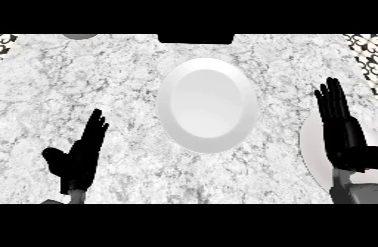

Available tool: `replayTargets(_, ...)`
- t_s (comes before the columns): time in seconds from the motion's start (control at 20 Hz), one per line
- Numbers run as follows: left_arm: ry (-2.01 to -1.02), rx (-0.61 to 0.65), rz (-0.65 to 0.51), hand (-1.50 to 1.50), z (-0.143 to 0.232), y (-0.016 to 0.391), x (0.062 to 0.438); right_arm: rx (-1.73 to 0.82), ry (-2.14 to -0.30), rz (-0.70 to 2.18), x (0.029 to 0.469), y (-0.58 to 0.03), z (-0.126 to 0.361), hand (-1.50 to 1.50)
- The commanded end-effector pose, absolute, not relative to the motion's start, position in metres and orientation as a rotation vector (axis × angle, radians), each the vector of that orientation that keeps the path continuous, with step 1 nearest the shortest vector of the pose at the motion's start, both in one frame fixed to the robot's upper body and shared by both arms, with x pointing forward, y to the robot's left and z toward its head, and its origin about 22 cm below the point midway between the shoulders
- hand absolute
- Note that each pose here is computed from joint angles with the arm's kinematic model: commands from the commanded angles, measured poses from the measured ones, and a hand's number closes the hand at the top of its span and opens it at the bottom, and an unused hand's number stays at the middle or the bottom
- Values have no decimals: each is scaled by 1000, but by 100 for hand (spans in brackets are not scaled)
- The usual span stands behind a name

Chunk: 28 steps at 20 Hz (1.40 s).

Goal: Pick the bell pepper from the plate and place it in the plate

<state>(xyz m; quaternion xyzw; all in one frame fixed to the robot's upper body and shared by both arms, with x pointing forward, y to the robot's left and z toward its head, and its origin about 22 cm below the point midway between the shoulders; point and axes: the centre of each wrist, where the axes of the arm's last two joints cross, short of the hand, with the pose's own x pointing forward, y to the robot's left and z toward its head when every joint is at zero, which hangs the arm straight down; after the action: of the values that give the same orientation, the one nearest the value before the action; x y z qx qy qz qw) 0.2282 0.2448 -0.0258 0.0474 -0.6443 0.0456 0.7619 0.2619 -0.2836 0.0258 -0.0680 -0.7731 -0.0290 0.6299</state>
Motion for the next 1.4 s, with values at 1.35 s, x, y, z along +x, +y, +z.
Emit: replayTargets(1.35,-1522,464,-302,0,-2,333,211,-1344,-1392,-99,136,-301,-15,-150)
